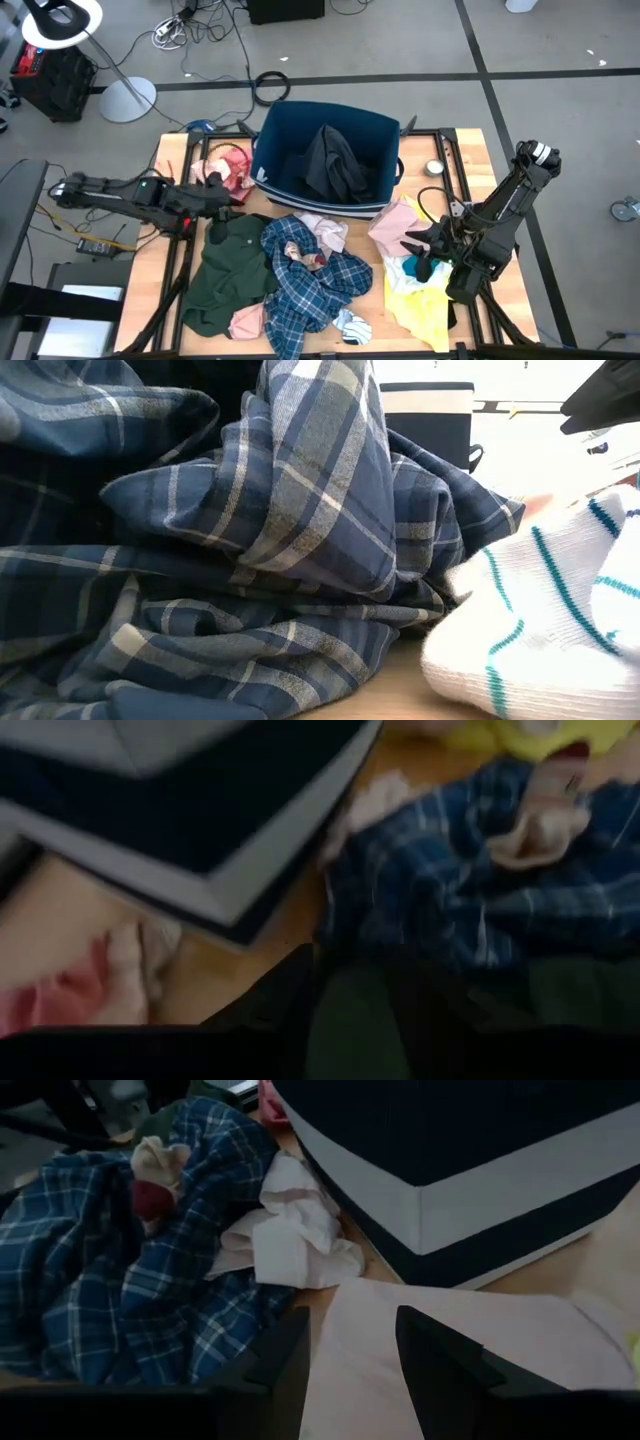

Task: Sort clothes
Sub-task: Put the green shirt into the blue bin

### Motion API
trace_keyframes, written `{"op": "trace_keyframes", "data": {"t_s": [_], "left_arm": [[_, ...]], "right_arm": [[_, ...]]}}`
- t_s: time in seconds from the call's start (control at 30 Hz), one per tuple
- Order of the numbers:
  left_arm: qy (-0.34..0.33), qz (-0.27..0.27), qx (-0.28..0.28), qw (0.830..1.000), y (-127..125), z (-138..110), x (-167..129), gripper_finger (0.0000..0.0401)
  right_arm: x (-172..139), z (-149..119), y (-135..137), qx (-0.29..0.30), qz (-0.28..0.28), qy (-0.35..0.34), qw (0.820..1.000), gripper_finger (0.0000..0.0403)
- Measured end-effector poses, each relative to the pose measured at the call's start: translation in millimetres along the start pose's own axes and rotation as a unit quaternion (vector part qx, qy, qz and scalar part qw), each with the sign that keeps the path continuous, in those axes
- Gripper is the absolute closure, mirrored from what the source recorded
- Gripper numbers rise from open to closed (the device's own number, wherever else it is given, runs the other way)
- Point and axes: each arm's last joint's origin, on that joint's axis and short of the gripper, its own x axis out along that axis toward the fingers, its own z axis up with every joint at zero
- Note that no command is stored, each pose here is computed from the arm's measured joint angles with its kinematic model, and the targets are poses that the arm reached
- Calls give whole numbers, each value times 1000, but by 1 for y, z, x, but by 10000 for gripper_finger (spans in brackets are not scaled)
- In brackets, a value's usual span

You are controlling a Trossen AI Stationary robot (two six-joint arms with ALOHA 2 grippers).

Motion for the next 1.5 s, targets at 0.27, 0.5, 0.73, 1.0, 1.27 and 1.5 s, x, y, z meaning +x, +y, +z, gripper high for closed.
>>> {"op": "trace_keyframes", "data": {"t_s": [0.27,0.5,0.73,1.0,1.27,1.5], "left_arm": [[100,10,-39,994,-8,-7,9,268],[153,34,-58,986,-9,-14,15,268],[213,33,-58,975,-16,-16,32,268],[239,-2,-66,969,-27,-20,59,268],[267,10,-98,959,-26,-51,85,316],[274,-2,-108,956,-31,-49,81,395]], "right_arm": [[0,-4,1,4,3,65,998,252],[0,-5,6,24,18,91,995,252],[0,-5,6,11,19,88,996,252],[0,-2,6,-32,18,32,999,252],[0,-2,6,-41,19,40,998,252],[0,-2,6,-42,19,41,998,252]]}}
